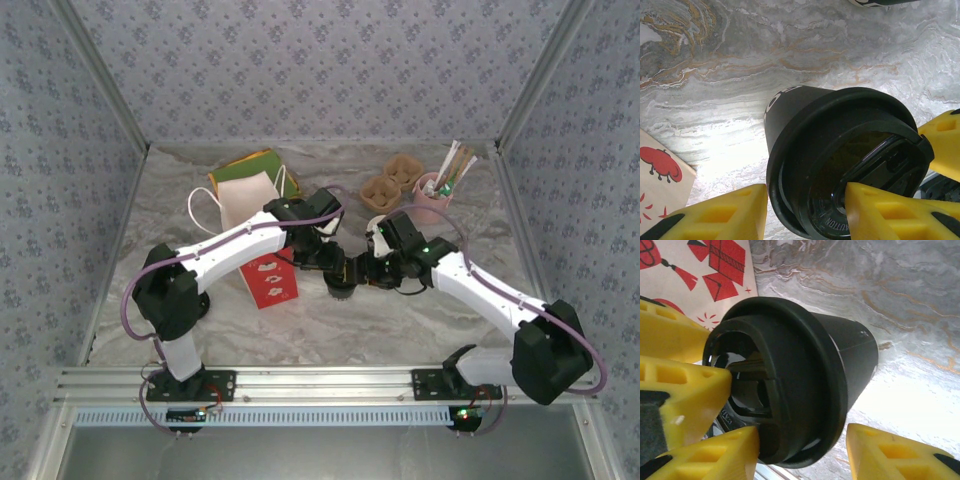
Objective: Pack the takeout coffee
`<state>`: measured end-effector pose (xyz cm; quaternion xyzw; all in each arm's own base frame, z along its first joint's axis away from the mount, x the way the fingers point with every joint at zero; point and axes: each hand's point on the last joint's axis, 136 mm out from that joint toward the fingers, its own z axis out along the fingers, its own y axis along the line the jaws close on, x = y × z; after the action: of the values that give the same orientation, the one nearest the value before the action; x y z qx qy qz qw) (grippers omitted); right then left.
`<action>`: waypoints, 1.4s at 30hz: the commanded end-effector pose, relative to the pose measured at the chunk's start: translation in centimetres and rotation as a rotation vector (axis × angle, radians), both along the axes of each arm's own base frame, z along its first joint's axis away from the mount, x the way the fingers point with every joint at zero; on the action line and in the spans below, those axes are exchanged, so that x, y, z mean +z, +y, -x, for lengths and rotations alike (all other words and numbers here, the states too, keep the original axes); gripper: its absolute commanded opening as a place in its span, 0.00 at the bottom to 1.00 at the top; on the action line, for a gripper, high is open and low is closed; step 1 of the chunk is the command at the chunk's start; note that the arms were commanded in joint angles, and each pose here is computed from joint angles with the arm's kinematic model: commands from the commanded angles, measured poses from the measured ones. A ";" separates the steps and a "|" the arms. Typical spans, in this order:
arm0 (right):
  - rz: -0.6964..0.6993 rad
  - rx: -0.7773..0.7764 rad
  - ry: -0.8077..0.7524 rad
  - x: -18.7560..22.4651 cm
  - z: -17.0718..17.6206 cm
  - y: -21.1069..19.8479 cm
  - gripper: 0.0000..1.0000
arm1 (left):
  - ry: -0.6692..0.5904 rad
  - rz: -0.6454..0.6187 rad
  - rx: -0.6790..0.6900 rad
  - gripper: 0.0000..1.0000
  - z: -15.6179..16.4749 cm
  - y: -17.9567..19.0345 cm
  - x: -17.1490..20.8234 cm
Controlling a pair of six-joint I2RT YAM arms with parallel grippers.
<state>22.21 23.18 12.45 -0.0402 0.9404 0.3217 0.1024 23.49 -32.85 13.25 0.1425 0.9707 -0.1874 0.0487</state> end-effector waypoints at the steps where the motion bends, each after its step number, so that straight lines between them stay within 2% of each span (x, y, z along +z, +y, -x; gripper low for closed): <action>1: 0.059 0.043 0.046 -1.6 1.2 -0.5 0.48 | 0.046 -0.102 -0.019 0.45 1.3 1.5 -1.8; 13: 0.148 0.046 0.097 -4.4 2.3 -2.1 0.41 | 0.049 -0.108 -0.021 0.45 1.4 1.6 -2.1; 30: 0.296 0.068 0.180 -7.9 4.7 -4.9 0.39 | 0.066 -0.120 -0.026 0.44 1.8 1.7 -2.9; 33: 0.277 0.072 0.167 -7.2 4.4 -4.6 0.39 | 0.064 -0.118 -0.028 0.44 1.9 1.6 -2.7; 42: 0.113 0.107 0.028 0.6 1.5 -1.2 0.50 | 0.053 -0.113 -0.031 0.44 1.7 1.4 -2.2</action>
<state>21.96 22.77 12.97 -0.0795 0.9458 0.2989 0.0989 23.27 -32.94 13.24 0.1458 0.9706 -0.1852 0.0484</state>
